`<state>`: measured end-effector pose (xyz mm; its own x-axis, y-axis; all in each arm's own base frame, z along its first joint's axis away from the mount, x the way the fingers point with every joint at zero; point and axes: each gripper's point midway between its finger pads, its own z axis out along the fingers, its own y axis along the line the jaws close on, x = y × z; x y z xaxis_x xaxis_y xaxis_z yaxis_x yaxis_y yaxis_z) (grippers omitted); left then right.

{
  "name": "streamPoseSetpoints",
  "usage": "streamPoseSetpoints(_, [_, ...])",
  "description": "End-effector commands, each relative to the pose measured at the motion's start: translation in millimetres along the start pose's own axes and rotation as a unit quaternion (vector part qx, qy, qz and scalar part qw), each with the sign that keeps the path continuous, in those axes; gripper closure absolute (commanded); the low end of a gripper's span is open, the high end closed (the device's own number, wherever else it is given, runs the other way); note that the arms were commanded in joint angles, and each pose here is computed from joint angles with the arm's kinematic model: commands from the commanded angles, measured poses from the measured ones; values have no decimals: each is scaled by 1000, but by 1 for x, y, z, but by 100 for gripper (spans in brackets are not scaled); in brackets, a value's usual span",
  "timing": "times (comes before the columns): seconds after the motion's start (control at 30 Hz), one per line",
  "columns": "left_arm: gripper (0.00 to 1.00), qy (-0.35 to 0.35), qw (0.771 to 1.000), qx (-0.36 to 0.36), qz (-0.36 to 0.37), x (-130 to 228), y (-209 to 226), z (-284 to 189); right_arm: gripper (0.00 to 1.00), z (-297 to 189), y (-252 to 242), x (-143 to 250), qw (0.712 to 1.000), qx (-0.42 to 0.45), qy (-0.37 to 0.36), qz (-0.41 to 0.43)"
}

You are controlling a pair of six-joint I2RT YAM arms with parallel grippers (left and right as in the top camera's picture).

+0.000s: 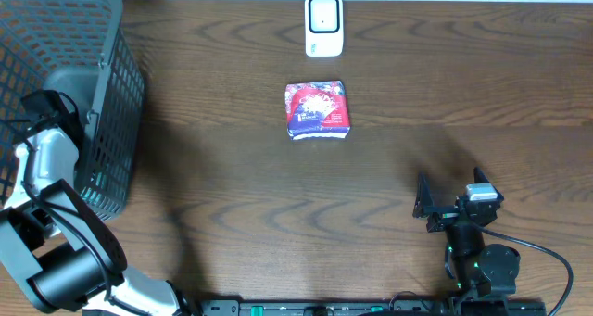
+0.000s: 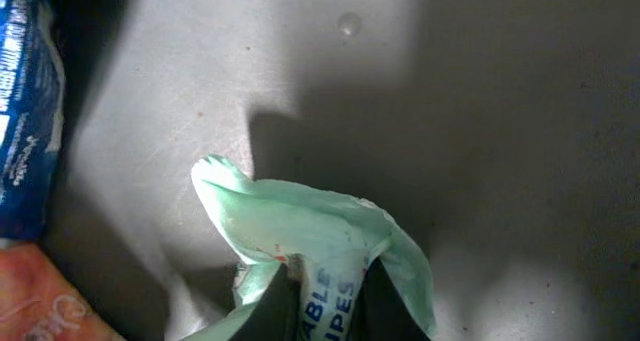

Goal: Scan the item barcode
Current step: 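Grasp the mint-green wipes pack in the basket with the left gripper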

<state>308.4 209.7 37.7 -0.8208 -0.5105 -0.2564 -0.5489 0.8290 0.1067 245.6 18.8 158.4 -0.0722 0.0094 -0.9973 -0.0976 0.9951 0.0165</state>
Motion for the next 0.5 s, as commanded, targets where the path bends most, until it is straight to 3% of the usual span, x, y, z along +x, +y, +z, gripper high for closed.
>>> streamPoseSetpoints(0.0, [93,4,1000,-4,-12,-3,5,1,1,0,-1,1,1000,2,0,5])
streamPoseSetpoints(0.23, [93,-131,988,14,-74,-68,12,-91,1,0,-1,1,1000,2,0,5])
streamPoseSetpoints(0.47, [93,-329,937,93,-74,-105,4,-233,1,0,-1,1,1000,2,0,5])
